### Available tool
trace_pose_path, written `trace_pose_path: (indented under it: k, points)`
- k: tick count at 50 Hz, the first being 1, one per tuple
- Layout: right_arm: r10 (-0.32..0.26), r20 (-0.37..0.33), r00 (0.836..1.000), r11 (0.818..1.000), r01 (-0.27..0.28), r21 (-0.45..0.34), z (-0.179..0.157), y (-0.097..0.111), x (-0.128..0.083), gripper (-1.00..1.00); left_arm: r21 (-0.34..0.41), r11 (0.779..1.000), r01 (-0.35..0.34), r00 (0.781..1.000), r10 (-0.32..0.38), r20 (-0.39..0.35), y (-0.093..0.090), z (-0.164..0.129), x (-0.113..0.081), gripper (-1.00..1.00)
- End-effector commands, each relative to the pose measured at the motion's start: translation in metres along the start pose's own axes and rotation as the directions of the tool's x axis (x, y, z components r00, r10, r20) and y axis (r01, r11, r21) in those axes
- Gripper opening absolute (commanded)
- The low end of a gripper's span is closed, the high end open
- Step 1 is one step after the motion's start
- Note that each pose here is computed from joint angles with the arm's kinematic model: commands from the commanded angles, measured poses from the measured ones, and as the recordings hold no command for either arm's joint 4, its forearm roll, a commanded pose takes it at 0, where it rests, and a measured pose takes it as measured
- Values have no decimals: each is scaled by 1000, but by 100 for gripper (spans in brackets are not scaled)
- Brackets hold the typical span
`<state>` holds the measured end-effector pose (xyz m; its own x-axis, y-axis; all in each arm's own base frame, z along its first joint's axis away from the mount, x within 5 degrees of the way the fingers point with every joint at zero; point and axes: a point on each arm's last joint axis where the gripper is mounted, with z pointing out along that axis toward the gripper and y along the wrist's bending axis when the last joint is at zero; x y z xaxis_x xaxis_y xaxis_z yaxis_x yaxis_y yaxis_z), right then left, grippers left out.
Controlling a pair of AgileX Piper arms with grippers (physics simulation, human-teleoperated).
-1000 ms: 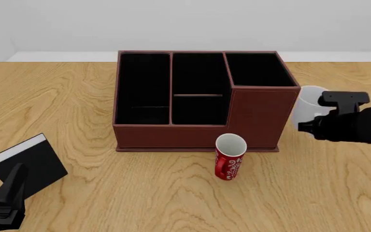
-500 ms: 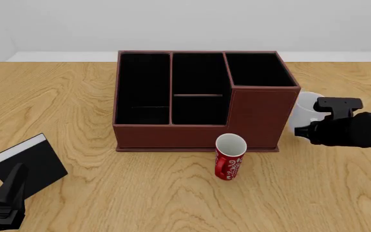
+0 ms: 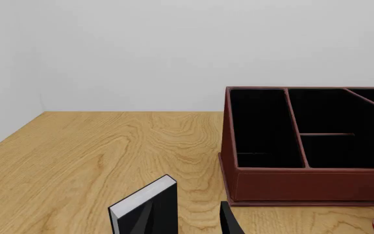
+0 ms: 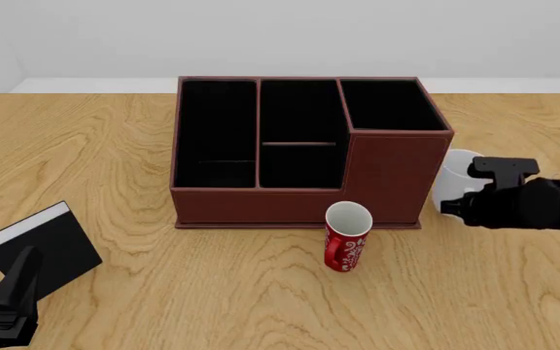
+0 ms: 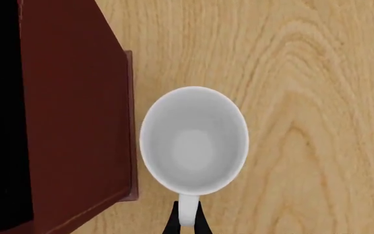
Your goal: Pick up the white mug and place it to the right of the caddy.
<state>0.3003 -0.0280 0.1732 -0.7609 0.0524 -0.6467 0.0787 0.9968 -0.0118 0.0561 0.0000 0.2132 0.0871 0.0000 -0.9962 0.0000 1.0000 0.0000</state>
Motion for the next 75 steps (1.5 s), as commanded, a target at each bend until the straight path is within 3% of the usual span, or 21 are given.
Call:
trace_pose_path:
  k: [1, 31, 44, 45, 75]
  points:
    - [9, -5, 1000, 1000, -9, 0, 5, 0, 2, -100, 0, 1000, 0, 1000, 0, 0, 0, 0, 0, 100]
    - [21, -33, 999, 1000, -21, -1, 22, 1, 12, -100, 0, 1000, 0, 1000, 0, 0, 0, 0, 0, 100]
    - [26, -12, 1000, 1000, -26, 5, 16, -2, 7, -100, 0, 1000, 0, 1000, 0, 0, 0, 0, 0, 100]
    - [26, -11, 1000, 1000, -26, 5, 16, -2, 7, 100, 0, 1000, 0, 1000, 0, 0, 0, 0, 0, 100]
    - [26, -8, 1000, 1000, -26, -3, 15, 2, 7, 100, 0, 1000, 0, 1000, 0, 0, 0, 0, 0, 100]
